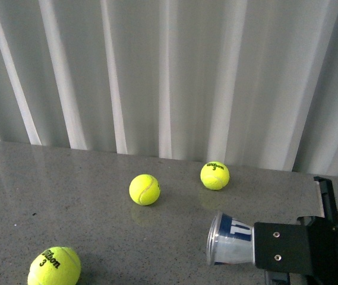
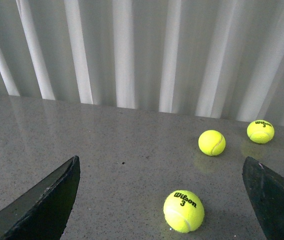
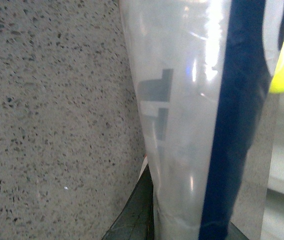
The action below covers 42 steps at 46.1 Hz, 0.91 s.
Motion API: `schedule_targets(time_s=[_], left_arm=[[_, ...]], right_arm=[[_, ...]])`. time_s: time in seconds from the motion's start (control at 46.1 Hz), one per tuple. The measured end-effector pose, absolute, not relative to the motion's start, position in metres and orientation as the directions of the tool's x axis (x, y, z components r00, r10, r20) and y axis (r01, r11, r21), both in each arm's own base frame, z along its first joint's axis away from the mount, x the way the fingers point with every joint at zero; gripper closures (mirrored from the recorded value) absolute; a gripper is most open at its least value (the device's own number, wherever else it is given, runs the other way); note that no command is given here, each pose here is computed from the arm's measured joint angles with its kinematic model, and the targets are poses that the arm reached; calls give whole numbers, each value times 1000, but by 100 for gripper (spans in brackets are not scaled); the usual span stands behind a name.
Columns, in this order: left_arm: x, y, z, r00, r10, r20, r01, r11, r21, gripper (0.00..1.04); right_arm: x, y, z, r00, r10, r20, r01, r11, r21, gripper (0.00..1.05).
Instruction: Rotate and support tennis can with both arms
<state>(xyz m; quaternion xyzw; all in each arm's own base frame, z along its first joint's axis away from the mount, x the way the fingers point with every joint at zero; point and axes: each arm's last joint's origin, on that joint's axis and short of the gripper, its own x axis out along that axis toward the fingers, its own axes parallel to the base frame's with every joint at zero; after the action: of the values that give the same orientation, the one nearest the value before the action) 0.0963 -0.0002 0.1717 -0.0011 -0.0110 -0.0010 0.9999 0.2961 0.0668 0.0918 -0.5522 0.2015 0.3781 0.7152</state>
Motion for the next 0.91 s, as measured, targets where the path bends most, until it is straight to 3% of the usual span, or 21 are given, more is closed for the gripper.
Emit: schedule_targets(time_s=[0.607, 0.911], left_arm=[[96, 0, 172, 1000, -2, 22, 2, 1000, -2, 7], [96, 0, 172, 1000, -2, 22, 2, 1000, -2, 7]], right_arm=[[295, 92, 56, 599, 331, -729, -785, 67, -615, 99], [283, 97, 58, 551, 340, -762, -825, 81, -560, 44]])
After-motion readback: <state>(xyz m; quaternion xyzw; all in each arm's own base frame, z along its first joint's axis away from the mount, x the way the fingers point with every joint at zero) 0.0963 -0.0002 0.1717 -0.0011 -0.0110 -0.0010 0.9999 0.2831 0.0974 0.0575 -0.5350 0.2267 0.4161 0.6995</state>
